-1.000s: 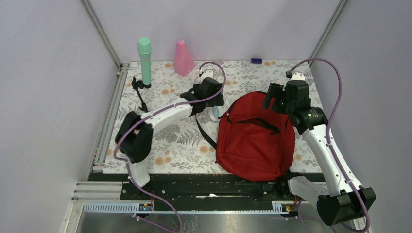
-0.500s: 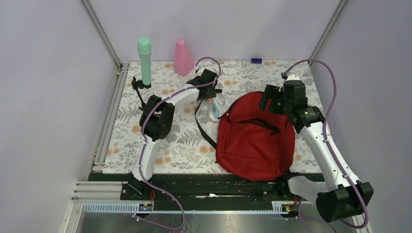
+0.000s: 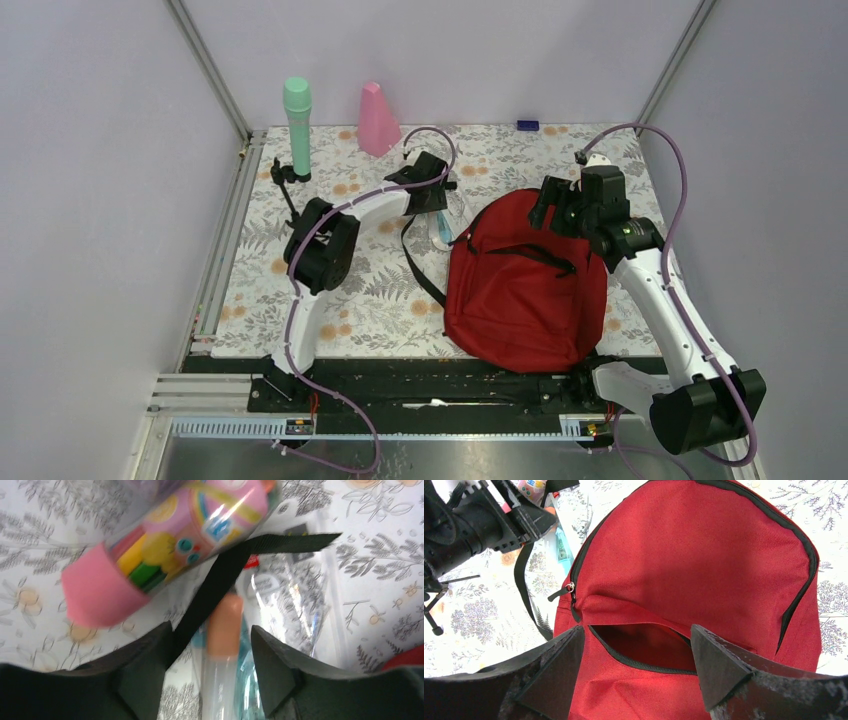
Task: Pack the student bag
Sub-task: Pick up the stationery from the center of the board.
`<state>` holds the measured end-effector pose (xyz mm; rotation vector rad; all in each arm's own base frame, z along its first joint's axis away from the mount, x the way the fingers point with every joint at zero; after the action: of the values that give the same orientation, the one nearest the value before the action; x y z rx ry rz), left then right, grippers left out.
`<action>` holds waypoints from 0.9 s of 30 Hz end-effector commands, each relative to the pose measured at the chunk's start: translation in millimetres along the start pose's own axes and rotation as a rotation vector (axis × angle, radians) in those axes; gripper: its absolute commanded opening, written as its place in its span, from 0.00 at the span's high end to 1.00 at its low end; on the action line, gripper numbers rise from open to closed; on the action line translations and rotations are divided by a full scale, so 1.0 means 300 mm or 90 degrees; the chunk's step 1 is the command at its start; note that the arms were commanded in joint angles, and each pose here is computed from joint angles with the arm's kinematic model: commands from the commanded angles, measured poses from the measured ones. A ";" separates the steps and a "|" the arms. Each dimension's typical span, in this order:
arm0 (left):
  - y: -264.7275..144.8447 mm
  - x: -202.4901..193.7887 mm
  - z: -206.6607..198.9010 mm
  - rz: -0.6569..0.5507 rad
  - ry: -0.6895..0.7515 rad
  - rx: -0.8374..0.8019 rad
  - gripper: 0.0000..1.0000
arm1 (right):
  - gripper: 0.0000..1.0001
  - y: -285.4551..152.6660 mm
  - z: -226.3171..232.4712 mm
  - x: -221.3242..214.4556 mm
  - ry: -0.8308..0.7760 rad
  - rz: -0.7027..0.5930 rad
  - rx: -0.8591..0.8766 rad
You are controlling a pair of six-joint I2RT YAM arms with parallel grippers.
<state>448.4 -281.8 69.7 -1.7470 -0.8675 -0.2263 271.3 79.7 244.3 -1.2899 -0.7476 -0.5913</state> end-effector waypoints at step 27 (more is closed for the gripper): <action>-0.090 0.001 -0.095 0.021 0.039 -0.023 0.49 | 0.17 -0.009 0.022 0.007 0.017 -0.002 0.029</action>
<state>426.3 -305.0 91.2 -1.7603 -0.7904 -0.2843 271.8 83.9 236.7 -1.2709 -0.7165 -0.5679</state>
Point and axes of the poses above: each gripper's point midway between its finger pads, its own y axis out along the fingers, its own z axis along the line the jaws close on, x = y × z, the point moved 5 cm from there along -y, back along the fingers, and after that the axes turned 15 degrees about -y, right-handed, at the moved point
